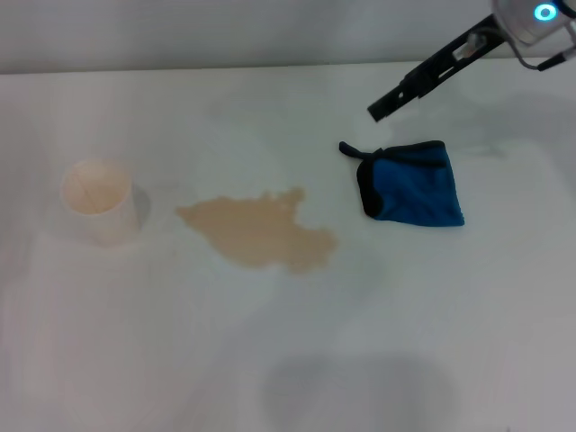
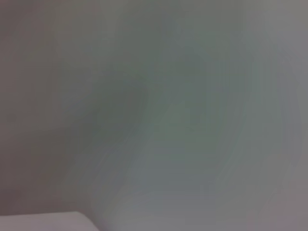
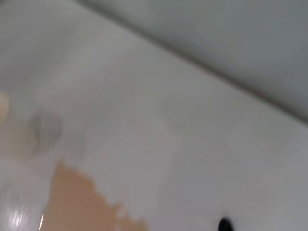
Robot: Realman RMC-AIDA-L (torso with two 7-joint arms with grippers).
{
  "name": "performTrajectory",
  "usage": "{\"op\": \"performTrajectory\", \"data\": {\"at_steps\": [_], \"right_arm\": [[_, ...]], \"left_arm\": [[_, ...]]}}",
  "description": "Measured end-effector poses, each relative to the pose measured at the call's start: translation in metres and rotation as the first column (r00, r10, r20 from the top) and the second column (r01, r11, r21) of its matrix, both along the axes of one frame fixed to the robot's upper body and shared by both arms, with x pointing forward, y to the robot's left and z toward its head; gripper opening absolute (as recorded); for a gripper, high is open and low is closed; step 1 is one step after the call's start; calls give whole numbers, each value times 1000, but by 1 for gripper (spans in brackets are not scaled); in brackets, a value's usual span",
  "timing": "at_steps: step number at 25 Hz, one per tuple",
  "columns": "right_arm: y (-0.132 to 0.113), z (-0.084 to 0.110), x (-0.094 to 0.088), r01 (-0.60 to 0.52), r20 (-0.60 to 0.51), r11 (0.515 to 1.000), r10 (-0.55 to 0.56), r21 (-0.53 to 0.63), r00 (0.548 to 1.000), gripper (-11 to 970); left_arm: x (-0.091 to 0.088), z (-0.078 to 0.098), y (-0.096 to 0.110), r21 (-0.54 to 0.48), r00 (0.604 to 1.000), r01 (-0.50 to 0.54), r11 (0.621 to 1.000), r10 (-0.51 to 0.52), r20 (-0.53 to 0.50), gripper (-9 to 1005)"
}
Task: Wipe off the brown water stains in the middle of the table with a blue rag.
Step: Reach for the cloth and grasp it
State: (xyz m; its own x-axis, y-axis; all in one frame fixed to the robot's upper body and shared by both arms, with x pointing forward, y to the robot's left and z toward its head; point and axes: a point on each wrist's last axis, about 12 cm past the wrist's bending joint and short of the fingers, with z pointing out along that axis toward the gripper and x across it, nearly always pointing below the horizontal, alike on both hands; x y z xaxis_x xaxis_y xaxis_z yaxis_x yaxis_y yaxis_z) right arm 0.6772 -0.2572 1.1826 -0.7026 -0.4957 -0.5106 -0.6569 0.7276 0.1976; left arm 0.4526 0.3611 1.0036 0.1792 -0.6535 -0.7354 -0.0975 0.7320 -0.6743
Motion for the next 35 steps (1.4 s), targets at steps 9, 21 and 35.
{"op": "performTrajectory", "data": {"at_steps": [9, 21, 35], "right_arm": [[38, -1, -1, -94, -78, 972, 79, -214, 994, 868], [58, -41, -18, -72, -49, 928, 58, -364, 997, 868], [49, -62, -24, -11, -25, 939, 3, -342, 1000, 868]], "left_arm": [[19, 7, -2, 275, 992, 125, 953, -110, -68, 880], [39, 14, -1, 357, 990, 136, 924, -114, -83, 880], [49, 16, -2, 357, 989, 142, 923, -115, -94, 880]]}}
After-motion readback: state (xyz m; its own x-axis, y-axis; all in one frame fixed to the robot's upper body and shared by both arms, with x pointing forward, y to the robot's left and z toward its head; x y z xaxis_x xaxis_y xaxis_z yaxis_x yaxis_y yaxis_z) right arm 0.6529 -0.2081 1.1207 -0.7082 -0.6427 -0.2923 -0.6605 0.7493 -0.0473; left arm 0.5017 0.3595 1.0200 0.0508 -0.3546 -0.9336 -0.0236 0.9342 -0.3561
